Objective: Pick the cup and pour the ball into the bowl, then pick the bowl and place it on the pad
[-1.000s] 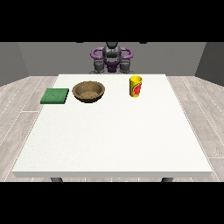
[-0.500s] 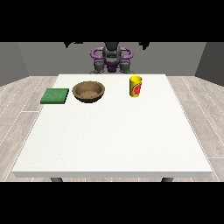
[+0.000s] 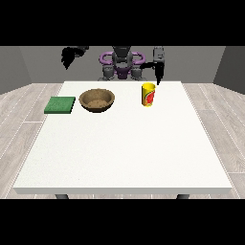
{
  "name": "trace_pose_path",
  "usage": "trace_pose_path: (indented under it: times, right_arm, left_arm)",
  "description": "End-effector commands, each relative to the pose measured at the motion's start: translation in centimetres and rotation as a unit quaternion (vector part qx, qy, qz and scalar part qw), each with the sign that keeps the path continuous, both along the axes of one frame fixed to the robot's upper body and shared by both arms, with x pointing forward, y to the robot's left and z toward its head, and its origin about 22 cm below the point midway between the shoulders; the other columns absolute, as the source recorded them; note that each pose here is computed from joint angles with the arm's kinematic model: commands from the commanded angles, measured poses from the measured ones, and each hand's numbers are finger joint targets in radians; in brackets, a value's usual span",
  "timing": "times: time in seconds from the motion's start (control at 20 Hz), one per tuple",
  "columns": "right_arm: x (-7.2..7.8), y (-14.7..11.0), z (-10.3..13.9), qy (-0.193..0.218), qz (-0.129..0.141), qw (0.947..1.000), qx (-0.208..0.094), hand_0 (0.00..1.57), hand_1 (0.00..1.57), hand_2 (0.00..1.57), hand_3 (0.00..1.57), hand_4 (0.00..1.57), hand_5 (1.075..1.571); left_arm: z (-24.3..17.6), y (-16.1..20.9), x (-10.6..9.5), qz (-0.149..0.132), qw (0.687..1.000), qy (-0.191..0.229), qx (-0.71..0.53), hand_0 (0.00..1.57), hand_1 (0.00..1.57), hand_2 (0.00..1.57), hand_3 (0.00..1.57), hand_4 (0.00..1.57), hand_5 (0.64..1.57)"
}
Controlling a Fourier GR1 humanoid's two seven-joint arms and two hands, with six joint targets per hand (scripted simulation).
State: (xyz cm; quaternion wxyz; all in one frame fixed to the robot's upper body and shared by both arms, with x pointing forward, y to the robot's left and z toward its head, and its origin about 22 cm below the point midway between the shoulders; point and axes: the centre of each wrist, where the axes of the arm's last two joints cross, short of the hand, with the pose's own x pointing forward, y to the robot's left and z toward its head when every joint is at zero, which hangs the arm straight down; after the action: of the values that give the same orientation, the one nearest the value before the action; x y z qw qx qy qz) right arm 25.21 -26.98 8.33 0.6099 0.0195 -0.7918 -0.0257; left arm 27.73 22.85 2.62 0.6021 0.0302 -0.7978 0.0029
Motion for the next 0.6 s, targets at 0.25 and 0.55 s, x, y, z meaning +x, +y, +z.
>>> trace_pose_path:
  times: [0.25, 0.55]
  right_arm:
    - [0.8, -3.9, -2.9, 0.011, -0.005, 0.9999, -0.003, 0.0, 0.0, 0.0, 0.0, 0.67, 1.56]
    - [1.0, -4.4, -1.4, -0.021, 0.016, 0.9996, -0.005, 0.0, 0.0, 0.0, 0.0, 0.67, 1.562]
  left_arm:
    - [-6.0, 1.2, 1.9, -0.013, 0.999, 0.036, 0.013, 0.0, 0.0, 0.0, 0.0, 0.0, 1.441]
    - [-6.7, 4.6, 4.4, 0.017, 1.0, 0.001, 0.002, 0.0, 0.0, 0.0, 0.0, 0.2, 1.429]
